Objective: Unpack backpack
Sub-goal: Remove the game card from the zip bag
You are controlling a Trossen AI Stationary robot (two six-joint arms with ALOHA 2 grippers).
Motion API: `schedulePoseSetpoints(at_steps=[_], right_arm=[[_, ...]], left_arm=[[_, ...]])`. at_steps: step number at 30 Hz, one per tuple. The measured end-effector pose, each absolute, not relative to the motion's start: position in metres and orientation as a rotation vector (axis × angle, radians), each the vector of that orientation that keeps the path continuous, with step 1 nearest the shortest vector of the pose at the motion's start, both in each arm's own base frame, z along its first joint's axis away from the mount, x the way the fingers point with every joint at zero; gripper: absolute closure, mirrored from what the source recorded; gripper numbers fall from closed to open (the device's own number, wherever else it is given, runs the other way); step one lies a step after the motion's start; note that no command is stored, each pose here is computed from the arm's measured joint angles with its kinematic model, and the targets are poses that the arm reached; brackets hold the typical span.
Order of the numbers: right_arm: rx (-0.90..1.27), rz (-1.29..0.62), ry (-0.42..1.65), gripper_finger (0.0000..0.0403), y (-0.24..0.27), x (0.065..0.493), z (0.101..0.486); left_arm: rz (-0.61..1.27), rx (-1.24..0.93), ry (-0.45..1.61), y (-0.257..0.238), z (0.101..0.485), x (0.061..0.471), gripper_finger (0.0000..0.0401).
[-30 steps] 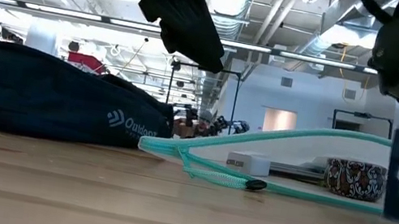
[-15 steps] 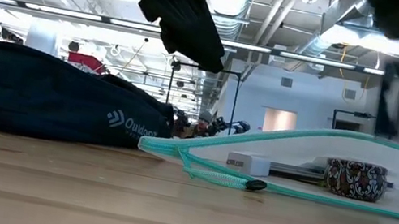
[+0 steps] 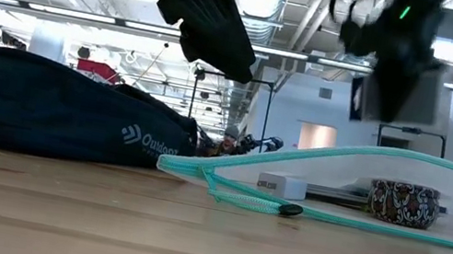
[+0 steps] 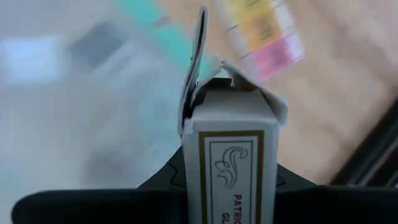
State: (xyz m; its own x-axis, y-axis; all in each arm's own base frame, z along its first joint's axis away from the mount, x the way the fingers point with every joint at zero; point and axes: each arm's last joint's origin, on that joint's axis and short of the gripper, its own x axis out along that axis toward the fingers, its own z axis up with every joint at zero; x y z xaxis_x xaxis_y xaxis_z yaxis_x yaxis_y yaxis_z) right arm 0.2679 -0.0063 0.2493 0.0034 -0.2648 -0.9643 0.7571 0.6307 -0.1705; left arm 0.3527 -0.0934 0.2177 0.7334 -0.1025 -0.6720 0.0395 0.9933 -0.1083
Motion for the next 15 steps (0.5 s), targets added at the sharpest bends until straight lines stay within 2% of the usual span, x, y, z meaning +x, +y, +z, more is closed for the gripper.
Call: schedulePoseSetpoints(at_steps=[7, 15], right_arm=[[0.515, -0.935, 1.352, 0.0338, -0.114, 0.245, 0.205], [0.577, -0.997, 1.429, 0.0214, -0.167, 0.221, 0.174]], left_arm=[[-0.063, -0.123, 0.752, -0.093, 0.217, 0.352, 0.0251], [-0.05, -0.155, 0.754, -0.093, 0.217, 0.352, 0.0252]])
